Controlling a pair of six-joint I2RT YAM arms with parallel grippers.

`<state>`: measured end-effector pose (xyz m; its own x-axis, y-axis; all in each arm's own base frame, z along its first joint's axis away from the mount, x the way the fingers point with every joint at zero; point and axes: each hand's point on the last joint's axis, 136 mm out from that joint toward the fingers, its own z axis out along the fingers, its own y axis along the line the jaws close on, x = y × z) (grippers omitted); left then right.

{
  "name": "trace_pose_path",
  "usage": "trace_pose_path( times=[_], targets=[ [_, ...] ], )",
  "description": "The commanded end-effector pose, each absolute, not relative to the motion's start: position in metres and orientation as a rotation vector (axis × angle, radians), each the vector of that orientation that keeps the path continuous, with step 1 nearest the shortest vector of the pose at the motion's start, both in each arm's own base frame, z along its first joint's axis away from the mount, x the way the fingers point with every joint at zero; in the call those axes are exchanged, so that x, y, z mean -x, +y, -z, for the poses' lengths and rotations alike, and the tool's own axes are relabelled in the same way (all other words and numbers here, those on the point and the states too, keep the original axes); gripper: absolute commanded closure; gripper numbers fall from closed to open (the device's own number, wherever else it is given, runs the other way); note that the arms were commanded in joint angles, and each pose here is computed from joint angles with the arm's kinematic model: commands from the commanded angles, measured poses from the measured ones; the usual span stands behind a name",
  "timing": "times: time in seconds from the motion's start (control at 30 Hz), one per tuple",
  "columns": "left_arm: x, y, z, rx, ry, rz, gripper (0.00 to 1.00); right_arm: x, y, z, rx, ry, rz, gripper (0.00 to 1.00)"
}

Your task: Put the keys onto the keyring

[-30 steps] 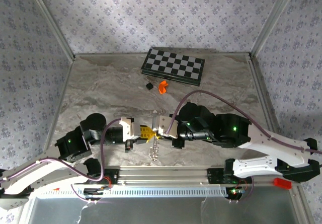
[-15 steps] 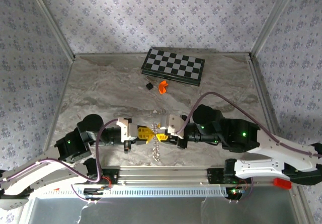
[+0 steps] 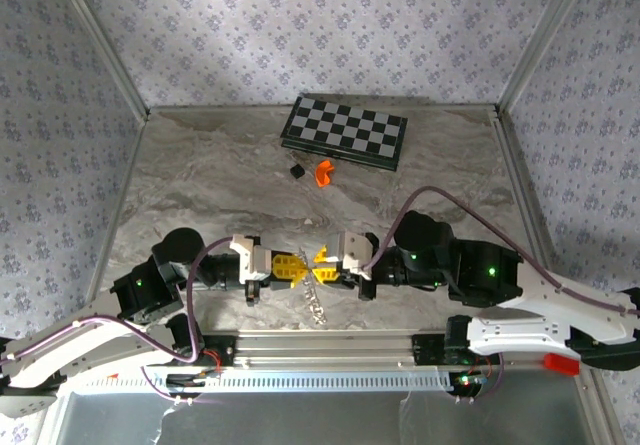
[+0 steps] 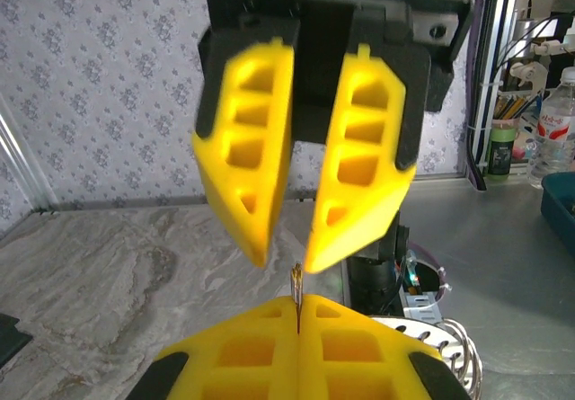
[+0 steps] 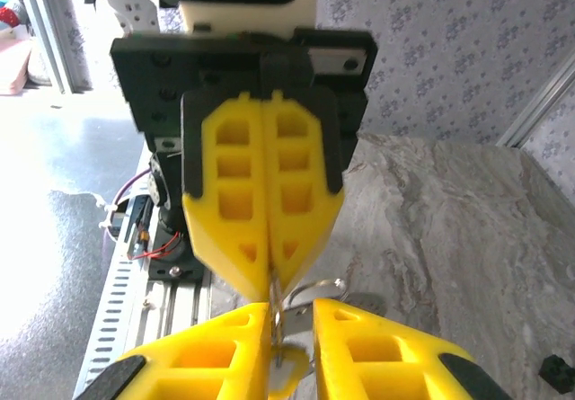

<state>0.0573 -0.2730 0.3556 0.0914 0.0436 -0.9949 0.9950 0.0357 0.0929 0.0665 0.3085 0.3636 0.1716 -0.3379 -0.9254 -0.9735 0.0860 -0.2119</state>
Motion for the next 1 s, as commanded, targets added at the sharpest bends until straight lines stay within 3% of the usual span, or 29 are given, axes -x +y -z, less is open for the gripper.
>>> trace_pose_path(
  times=[0.0,0.47,0.97],
  targets=[
    [-0.050,-0.269,-0.382,-1.216,1.088,1.127,1.00,-0.058,0.305,-0.360,1.454,1.326,-0.831,0.78],
    [-0.049,-0.269,-0.386,-1.210,1.089,1.143,1.00,-0.065,0.303,-0.363,1.397,1.305,-0.786,0.80],
    [-0.046,-0.270,-0.392,-1.169,1.039,1.197,1.00,-0.072,0.301,-0.353,1.386,1.317,-0.728,0.96]
  ],
)
